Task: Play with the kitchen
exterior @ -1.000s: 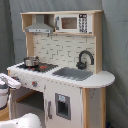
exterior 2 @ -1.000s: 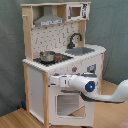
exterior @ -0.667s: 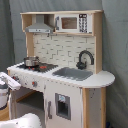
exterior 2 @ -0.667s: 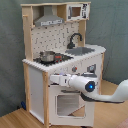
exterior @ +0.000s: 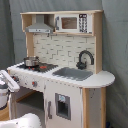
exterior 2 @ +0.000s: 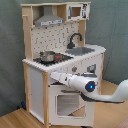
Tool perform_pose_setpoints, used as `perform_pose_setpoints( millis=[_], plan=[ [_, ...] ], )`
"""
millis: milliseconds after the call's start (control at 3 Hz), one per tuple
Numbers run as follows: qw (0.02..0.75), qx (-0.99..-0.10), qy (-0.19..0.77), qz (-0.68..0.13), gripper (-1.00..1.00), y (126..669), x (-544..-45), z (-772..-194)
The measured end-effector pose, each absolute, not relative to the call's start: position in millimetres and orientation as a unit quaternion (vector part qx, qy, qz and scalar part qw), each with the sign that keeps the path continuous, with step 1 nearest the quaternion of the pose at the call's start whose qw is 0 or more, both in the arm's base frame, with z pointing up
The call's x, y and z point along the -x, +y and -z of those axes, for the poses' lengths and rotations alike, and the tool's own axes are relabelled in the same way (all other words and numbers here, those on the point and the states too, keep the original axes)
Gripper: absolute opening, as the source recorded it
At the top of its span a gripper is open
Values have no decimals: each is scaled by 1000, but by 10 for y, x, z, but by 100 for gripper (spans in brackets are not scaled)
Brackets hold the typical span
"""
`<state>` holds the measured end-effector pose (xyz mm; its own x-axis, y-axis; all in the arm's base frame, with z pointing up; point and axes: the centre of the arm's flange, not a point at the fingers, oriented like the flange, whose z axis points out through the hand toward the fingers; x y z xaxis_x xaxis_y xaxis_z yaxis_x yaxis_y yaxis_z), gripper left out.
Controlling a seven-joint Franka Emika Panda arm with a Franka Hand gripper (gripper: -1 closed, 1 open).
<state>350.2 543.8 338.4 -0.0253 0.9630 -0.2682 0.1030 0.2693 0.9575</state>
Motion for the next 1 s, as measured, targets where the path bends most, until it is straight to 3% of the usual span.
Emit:
perform_pose_setpoints(
  millis=[667,1000],
  plan=[
    [488,-507,553,-445,-100,5440,-3484,-3446],
    [488,-507,553,-446,100,5441,-3482,-3448]
  ],
)
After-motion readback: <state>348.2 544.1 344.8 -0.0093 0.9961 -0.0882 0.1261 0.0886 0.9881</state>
